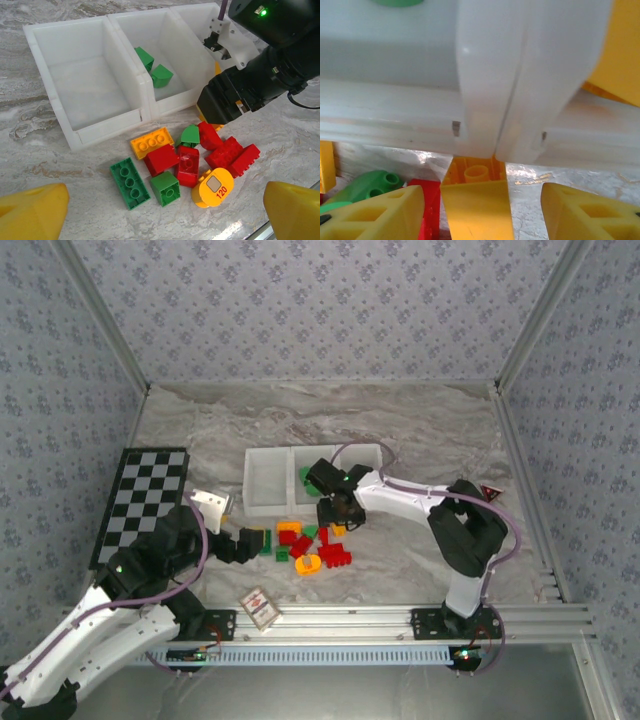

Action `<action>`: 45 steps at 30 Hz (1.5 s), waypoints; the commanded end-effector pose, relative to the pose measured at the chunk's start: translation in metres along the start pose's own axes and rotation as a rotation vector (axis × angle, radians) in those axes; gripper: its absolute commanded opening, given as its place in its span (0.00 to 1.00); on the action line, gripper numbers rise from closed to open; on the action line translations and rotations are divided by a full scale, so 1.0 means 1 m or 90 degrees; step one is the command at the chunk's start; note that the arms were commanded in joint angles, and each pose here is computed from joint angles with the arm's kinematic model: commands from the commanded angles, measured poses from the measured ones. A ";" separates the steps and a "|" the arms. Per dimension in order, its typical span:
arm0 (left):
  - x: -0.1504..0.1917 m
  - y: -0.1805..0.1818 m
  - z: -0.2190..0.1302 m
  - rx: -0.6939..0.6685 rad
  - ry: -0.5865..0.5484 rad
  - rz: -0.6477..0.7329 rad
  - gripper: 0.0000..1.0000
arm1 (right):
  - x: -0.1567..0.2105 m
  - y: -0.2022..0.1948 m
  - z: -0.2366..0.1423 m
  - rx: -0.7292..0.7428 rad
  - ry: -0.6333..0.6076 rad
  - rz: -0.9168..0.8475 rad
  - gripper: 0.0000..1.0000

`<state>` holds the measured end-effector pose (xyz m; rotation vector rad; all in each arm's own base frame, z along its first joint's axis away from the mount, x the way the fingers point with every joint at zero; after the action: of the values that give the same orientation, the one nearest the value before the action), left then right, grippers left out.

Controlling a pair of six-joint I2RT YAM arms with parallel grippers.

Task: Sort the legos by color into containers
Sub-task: Pick up the lego from the center of the table.

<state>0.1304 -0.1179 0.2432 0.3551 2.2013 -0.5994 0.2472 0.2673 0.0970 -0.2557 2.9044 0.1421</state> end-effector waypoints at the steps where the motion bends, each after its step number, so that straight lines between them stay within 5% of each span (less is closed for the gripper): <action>1: -0.002 -0.004 0.000 0.014 -0.006 0.000 1.00 | -0.004 0.005 0.002 -0.004 0.009 -0.015 0.64; 30: -0.001 -0.003 0.001 0.013 -0.005 0.000 1.00 | 0.008 -0.012 0.010 0.049 0.037 -0.021 0.41; 45: -0.001 -0.003 0.001 0.011 -0.003 0.000 1.00 | -0.007 -0.014 -0.065 0.024 -0.043 -0.036 0.37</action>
<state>0.1304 -0.1179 0.2431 0.3552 2.2017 -0.5992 0.2419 0.2544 0.1283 -0.3069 2.8809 0.0954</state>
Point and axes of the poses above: each hand's point on the last joint's axis, 136 mm out from that joint toward the fingers, its own z axis out along the fingers, its own y axis along the line the jaws close on, x = y × z, the point moved 5 cm from there along -z, back along the fingers, and after that the axes turned 2 degrees about -z, right-handed, at the moved point
